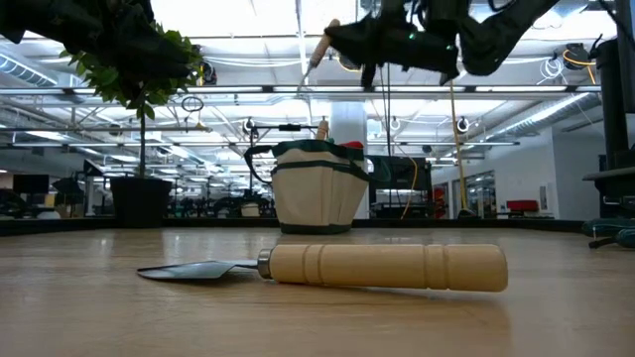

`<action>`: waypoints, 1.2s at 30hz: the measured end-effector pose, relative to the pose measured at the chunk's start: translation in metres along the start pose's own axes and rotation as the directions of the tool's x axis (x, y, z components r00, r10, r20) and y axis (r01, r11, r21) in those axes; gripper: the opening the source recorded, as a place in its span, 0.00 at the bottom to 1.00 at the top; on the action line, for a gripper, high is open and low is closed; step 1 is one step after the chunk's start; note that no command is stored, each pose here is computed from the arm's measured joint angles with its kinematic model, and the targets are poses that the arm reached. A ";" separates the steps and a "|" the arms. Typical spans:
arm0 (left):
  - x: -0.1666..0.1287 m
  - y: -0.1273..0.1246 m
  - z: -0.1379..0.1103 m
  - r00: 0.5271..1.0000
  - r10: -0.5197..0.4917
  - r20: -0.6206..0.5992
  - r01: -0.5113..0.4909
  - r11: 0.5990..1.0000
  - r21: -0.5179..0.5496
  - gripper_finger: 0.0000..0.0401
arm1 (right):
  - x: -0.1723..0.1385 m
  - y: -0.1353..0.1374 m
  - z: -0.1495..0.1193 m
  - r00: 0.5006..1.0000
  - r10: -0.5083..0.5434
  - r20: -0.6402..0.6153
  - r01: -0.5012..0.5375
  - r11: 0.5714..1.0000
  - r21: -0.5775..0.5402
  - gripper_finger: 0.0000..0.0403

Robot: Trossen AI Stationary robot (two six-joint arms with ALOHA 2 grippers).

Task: Pick & Place Garden tools in Gardening bag
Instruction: Put the gardening fork into the gardening tool bag

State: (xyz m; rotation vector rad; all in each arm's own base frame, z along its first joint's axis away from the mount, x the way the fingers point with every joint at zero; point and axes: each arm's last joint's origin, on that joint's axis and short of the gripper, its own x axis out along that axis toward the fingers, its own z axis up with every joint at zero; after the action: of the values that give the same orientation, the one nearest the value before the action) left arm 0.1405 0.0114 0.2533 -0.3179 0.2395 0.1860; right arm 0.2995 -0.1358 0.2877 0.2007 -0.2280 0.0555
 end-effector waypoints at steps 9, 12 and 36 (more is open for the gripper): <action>0.000 0.000 0.000 1.000 0.000 -0.001 0.000 1.000 0.005 0.29 | 0.006 -0.019 -0.026 0.977 -0.212 -0.002 0.208 0.961 -0.182 0.13; 0.000 0.000 0.000 1.000 0.000 -0.001 0.000 1.000 0.006 0.29 | 0.008 -0.022 -0.032 0.974 -0.227 0.016 0.226 0.956 -0.187 0.13; 0.000 0.000 0.000 1.000 0.000 -0.001 0.000 1.000 -0.009 0.29 | 0.032 -0.042 -0.062 0.987 -0.158 -0.038 0.148 0.972 -0.180 0.13</action>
State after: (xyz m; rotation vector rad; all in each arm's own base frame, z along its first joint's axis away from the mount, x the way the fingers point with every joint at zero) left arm 0.1405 0.0114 0.2532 -0.3264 0.2397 0.1873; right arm 0.3474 -0.1631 0.2282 0.0396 -0.1636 -0.1124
